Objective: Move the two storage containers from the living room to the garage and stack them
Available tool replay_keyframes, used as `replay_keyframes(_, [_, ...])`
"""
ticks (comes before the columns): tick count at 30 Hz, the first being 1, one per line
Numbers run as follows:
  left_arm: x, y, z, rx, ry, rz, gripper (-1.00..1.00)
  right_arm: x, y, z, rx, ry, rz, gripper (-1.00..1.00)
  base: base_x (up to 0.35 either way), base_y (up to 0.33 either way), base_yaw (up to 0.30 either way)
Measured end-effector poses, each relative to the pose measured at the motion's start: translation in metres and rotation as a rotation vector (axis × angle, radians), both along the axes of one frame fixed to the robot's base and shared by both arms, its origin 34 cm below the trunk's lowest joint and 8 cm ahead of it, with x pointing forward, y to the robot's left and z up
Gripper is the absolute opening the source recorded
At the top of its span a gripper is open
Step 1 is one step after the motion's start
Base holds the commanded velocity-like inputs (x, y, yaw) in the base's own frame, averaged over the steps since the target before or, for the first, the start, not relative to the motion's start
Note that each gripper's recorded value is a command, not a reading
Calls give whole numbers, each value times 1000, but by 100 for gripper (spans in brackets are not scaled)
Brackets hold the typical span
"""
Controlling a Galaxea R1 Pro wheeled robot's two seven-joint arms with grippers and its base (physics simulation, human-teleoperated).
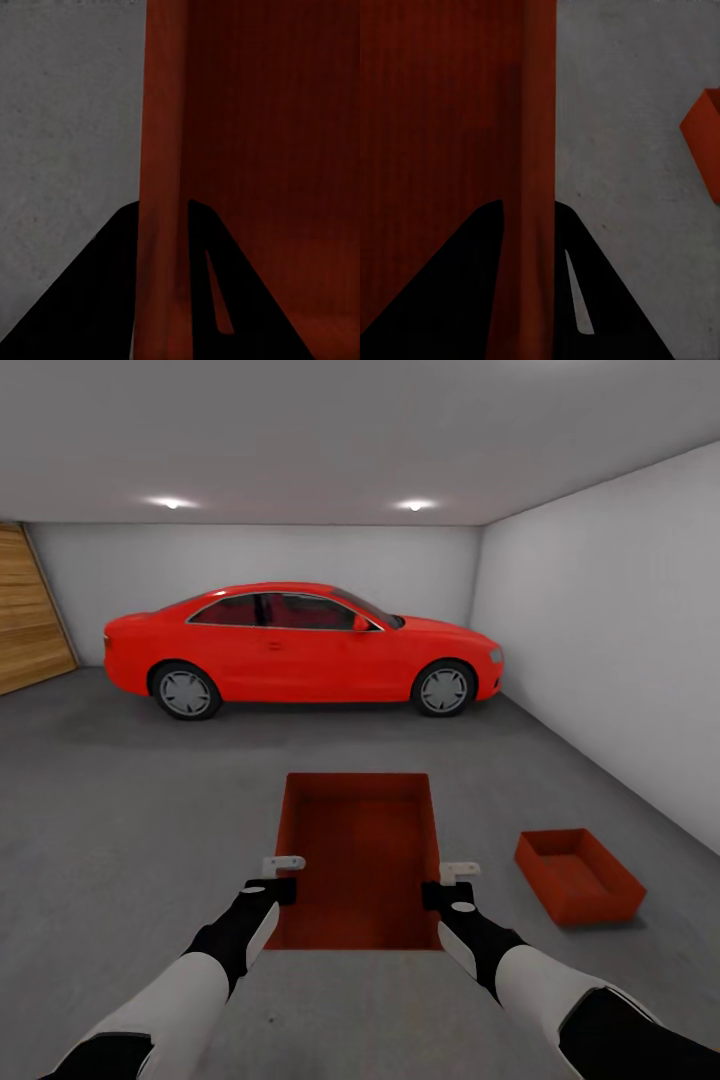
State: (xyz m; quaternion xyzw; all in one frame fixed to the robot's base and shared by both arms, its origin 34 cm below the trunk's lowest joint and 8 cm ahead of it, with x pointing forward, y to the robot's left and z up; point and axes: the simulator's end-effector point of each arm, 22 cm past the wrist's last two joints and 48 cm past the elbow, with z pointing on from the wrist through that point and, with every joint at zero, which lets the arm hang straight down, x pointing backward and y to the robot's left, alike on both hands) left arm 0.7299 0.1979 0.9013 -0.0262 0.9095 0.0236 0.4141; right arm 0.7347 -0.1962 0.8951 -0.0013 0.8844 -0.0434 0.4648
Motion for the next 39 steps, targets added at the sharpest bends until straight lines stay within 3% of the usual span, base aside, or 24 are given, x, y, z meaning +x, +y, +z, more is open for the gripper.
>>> replay_keyframes(39, [0, -1, 1, 1, -2, -1, -100, 0, -1, 0, 0, -2, 0, -100, 322, 0, 0])
